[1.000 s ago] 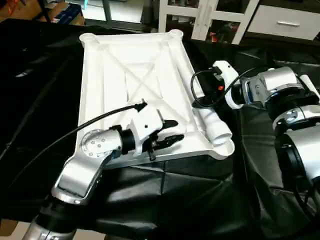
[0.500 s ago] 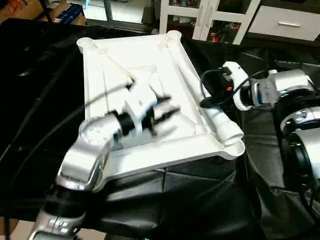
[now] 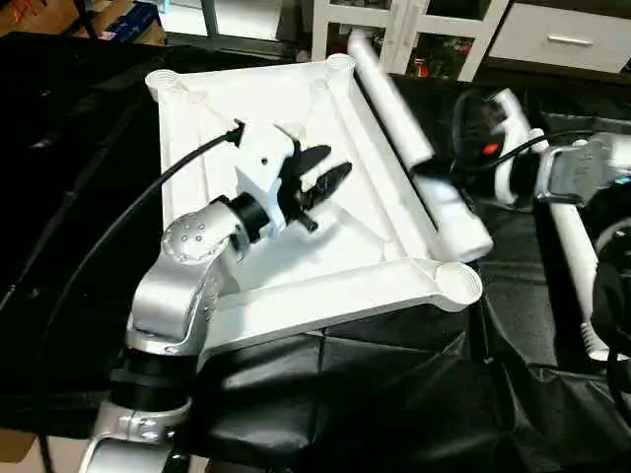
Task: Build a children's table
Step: Insert table leg to table base
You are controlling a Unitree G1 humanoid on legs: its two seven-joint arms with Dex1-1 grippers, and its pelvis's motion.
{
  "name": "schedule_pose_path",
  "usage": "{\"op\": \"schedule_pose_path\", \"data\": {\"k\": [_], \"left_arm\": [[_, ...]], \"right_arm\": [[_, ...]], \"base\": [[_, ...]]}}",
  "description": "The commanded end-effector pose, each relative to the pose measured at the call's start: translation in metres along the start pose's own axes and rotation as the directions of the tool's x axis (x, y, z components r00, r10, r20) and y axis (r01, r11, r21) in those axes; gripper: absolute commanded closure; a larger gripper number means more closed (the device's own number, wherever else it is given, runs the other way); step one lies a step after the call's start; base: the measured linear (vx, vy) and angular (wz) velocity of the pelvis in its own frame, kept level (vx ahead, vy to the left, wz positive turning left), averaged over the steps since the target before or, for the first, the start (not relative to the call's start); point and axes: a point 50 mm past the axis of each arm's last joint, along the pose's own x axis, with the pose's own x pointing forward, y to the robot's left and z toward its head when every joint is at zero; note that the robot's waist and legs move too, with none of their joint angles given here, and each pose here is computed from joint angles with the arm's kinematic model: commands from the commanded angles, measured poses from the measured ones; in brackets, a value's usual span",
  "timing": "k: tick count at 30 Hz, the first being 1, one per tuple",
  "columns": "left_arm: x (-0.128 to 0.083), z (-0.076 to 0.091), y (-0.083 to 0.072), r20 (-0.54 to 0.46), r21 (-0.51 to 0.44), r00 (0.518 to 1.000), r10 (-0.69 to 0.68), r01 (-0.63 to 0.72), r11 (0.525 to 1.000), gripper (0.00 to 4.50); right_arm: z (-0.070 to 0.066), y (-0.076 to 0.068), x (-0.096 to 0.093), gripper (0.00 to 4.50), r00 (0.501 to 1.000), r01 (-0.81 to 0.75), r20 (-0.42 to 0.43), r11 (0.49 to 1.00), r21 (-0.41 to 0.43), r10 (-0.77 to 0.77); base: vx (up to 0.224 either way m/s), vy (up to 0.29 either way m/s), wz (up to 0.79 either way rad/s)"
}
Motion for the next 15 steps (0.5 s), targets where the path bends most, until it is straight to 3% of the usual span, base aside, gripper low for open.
{"op": "schedule_pose_path", "data": {"k": [1, 2, 3, 5, 6, 7, 11, 15], "left_arm": [[0.002, 0.016, 0.002, 0.068, -0.055, 0.997, 0.033, -0.030, 0.998, 2.24], [0.003, 0.021, 0.003, 0.088, -0.070, 0.995, 0.040, -0.034, 0.997, 2.24], [0.007, 0.036, 0.001, 0.158, -0.113, 0.986, 0.045, -0.027, 0.993, 2.21], [0.007, 0.038, 0.001, 0.164, -0.117, 0.985, 0.045, -0.026, 0.993, 1.88], [0.009, 0.048, -0.002, 0.212, -0.144, 0.976, 0.038, -0.008, 0.990, 1.88], [0.010, 0.051, -0.003, 0.226, -0.152, 0.974, 0.036, -0.001, 0.988, 1.83], [0.014, 0.063, -0.009, 0.283, -0.207, 0.959, -0.003, 0.064, 0.976, 1.47], [0.020, 0.082, -0.022, 0.376, -0.287, 0.923, -0.086, 0.204, 0.936, 1.29]], "right_arm": [[0.032, 0.020, -0.011, 2.68, 0.975, -0.120, 0.175, 0.987, -0.111, 0.138], [0.035, 0.024, -0.013, 2.68, 0.966, -0.144, 0.198, 0.981, -0.126, 0.167], [0.045, 0.041, -0.023, 2.68, 0.923, -0.231, 0.271, 0.957, -0.173, 0.272], [0.046, 0.043, -0.024, 2.68, 0.919, -0.240, 0.277, 0.955, -0.176, 0.282], [0.047, 0.059, -0.036, 2.68, 0.874, -0.333, 0.300, 0.921, -0.204, 0.382], [0.046, 0.066, -0.041, 2.69, 0.858, -0.370, 0.294, 0.904, -0.216, 0.422], [0.025, 0.087, -0.054, 2.69, 0.819, -0.486, 0.196, 0.833, -0.264, 0.540], [0.010, 0.093, -0.060, 2.69, 0.822, -0.492, 0.164, 0.825, -0.278, 0.545]], "base": [[0.000, 0.000, 0.00], [0.000, 0.000, 0.00], [0.000, 0.000, 0.00], [0.000, 0.000, 0.00], [0.000, 0.000, 0.00], [0.000, 0.000, 0.00], [0.000, 0.000, 0.00], [0.000, 0.000, 0.00]]}}
